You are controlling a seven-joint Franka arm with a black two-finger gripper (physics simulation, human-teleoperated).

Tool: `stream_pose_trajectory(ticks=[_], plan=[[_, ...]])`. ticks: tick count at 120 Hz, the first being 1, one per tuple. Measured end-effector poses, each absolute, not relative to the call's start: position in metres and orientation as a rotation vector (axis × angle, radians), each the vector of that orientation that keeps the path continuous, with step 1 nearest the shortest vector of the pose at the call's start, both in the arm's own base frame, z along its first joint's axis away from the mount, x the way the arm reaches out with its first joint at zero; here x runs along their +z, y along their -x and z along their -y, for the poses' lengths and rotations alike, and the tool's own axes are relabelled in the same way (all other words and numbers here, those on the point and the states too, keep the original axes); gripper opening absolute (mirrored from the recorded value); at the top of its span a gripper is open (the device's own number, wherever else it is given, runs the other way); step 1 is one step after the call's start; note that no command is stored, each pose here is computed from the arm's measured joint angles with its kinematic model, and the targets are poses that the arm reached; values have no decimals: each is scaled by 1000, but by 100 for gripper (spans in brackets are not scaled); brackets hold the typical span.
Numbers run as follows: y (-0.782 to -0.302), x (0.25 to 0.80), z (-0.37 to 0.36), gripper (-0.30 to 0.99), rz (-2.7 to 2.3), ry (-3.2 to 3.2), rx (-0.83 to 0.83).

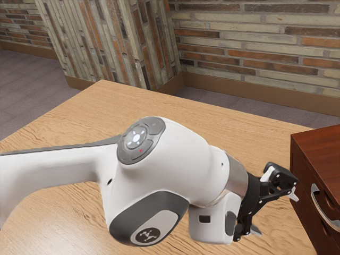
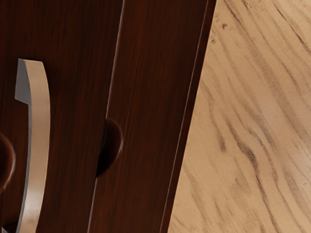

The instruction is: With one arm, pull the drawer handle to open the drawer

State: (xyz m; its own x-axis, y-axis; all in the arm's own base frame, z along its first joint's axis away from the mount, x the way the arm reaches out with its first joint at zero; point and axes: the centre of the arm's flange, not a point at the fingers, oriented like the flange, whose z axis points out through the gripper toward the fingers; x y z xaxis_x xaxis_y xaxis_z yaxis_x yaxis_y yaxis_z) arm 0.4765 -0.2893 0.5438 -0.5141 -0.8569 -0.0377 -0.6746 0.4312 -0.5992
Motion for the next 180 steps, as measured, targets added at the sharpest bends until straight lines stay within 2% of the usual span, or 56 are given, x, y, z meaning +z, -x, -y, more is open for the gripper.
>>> stream_pose_trajectory(ticks=[18,35,52,82,100,122,136,158,180], plan=[[-473,548,299,69,-2338,1329,-802],[-469,554,299,69,-2334,1452,-944],[-466,556,305,69,-2343,1456,-1013],[-463,551,290,69,-2365,1423,-1004],[-437,558,275,69,-2366,1342,-1018],[-399,591,271,69,-2416,1177,-1180],[-404,581,272,69,-2434,1114,-1132],[-353,591,334,69,-2549,819,-1153],[-327,597,357,69,-2581,676,-1161]])
